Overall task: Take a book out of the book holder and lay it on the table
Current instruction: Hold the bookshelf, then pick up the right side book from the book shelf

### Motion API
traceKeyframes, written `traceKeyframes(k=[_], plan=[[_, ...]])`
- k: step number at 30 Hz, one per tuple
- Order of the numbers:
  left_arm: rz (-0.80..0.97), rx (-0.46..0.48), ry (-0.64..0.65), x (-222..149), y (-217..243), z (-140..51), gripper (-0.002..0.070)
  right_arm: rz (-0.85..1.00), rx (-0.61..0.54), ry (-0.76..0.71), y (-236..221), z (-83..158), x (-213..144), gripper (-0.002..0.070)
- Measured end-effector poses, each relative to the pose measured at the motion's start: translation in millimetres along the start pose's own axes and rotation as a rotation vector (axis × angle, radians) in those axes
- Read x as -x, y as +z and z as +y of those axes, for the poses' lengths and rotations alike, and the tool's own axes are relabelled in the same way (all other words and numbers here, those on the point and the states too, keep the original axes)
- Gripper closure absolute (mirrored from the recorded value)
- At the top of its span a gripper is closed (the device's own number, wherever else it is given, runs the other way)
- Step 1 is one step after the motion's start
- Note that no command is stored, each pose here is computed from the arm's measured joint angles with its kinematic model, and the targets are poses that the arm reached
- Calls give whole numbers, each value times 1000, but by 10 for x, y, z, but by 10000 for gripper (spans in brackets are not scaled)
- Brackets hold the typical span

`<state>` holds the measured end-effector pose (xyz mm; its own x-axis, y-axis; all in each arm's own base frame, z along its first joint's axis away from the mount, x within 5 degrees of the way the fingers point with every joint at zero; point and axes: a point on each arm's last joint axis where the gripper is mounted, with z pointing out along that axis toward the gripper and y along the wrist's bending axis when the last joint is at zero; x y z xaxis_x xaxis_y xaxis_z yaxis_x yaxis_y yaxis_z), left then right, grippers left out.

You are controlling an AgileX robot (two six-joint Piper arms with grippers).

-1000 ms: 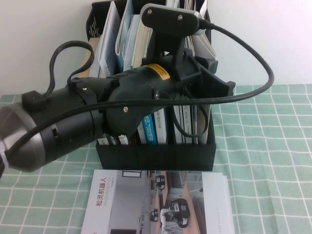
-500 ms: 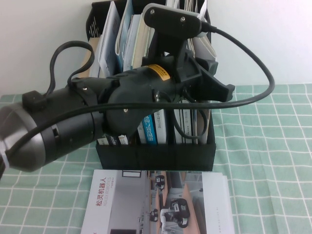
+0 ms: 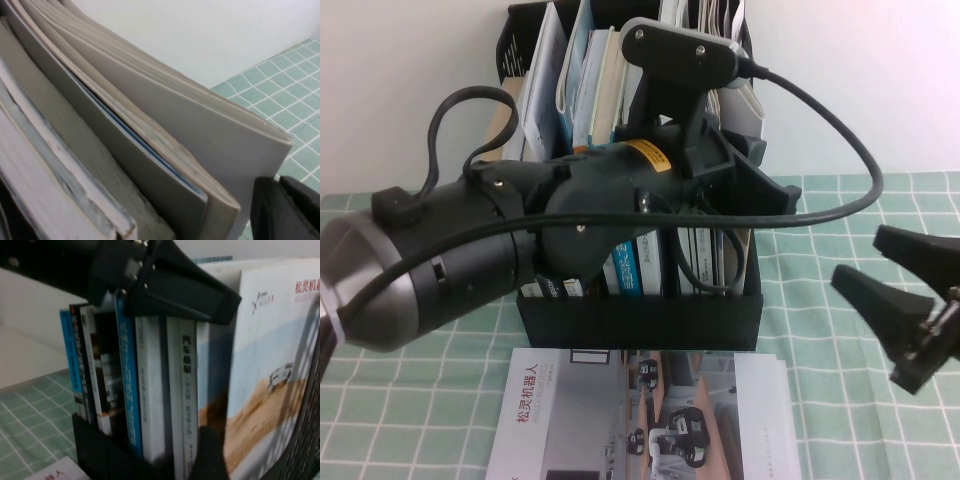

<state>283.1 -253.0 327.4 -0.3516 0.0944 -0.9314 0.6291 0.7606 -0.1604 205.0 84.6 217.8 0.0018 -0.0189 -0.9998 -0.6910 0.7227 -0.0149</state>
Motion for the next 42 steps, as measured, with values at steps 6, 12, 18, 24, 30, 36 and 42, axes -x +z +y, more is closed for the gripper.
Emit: traceKeyframes(k=[6,12,18,24,30,36,42], plan=[[2,0,0,-2,0,0,677,95,26,2,329,-148,-328,171],[4,0,0,-8,7,1,678,61,41,-79,592,-128,-310,169],[4,0,0,-8,7,1,677,-18,-6,-123,833,-71,-193,171],[4,0,0,-8,7,1,677,-54,-11,-172,1055,-77,-159,266],[-6,2,0,1,7,3,677,-30,-30,-173,1181,-144,-255,308],[-19,5,0,13,7,5,677,1,-39,-164,1303,-201,-410,319],[-19,5,0,13,7,5,677,8,-43,-162,1369,-224,-456,449]])
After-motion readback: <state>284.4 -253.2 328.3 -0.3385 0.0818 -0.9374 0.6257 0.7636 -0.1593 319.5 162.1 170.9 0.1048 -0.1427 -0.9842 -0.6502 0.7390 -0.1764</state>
